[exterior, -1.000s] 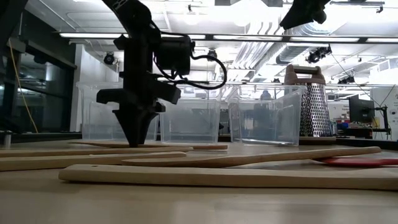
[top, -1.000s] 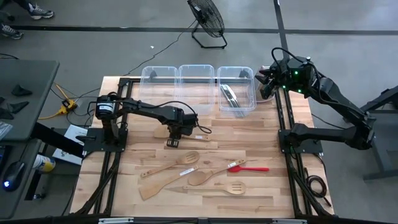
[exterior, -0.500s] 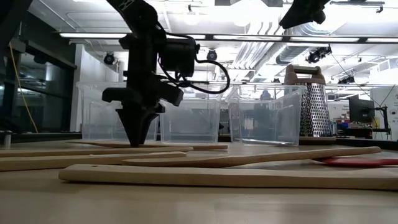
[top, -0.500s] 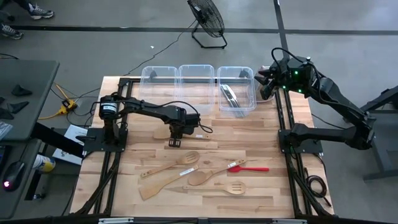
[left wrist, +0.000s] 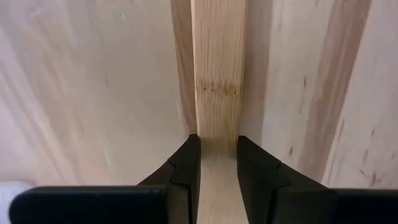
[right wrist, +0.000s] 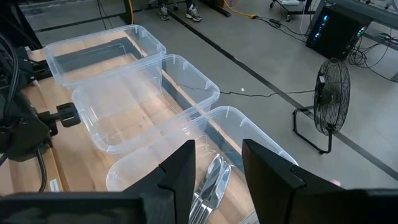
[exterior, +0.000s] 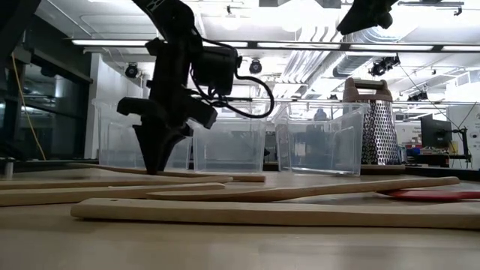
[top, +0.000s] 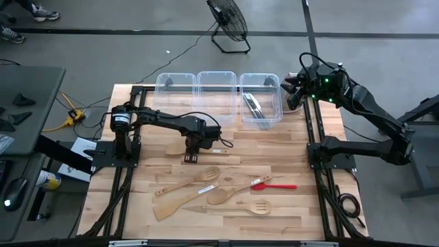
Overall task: Pick & Place Kitchen Items
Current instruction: Put the wooden solid turner into the left transparent bin
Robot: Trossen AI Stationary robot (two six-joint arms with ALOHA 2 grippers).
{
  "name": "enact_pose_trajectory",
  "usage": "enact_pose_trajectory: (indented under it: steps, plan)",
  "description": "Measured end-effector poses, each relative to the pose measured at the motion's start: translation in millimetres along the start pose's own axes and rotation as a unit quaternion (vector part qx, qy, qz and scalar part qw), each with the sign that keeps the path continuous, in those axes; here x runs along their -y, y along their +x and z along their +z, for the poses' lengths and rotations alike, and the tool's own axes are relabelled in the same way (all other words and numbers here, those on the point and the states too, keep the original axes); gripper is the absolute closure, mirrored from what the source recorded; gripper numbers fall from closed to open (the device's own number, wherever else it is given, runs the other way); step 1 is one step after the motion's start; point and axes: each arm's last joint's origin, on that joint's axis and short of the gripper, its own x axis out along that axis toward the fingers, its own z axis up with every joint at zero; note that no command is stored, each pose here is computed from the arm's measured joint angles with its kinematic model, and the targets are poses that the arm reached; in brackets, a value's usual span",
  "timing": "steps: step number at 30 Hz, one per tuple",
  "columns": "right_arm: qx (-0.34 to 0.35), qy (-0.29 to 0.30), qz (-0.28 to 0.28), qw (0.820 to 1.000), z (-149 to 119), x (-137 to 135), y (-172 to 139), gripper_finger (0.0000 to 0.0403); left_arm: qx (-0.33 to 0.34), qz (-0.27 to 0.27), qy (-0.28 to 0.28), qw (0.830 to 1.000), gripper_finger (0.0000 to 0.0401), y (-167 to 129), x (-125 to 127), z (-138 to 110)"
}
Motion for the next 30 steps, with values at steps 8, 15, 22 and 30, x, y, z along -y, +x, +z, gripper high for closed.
enact_pose_trajectory:
  steps: [8, 15, 22, 30]
  plan:
    - [0.0, 0.0, 0.0, 1.0, 0, 0, 0, 0.0278, 0.041, 0.005, -0.021, 0.999, 0.0327, -30, 3, -8]
    - [0.0, 0.0, 0.0, 1.0, 0, 0, 0, 0.0278, 0.097, 0.011, -0.062, 0.993, 0.0327, -77, 8, -31]
    - [0.0, 0.0, 0.0, 1.0, 0, 0, 0, 0.0278, 0.137, 0.02, -0.088, 0.986, 0.0327, -109, 18, -53]
    - [0.0, 0.0, -0.003, 1.0, 0, 0, 0, 0.0278, 0.154, 0.023, -0.097, 0.983, 0.0327, -123, 34, -65]
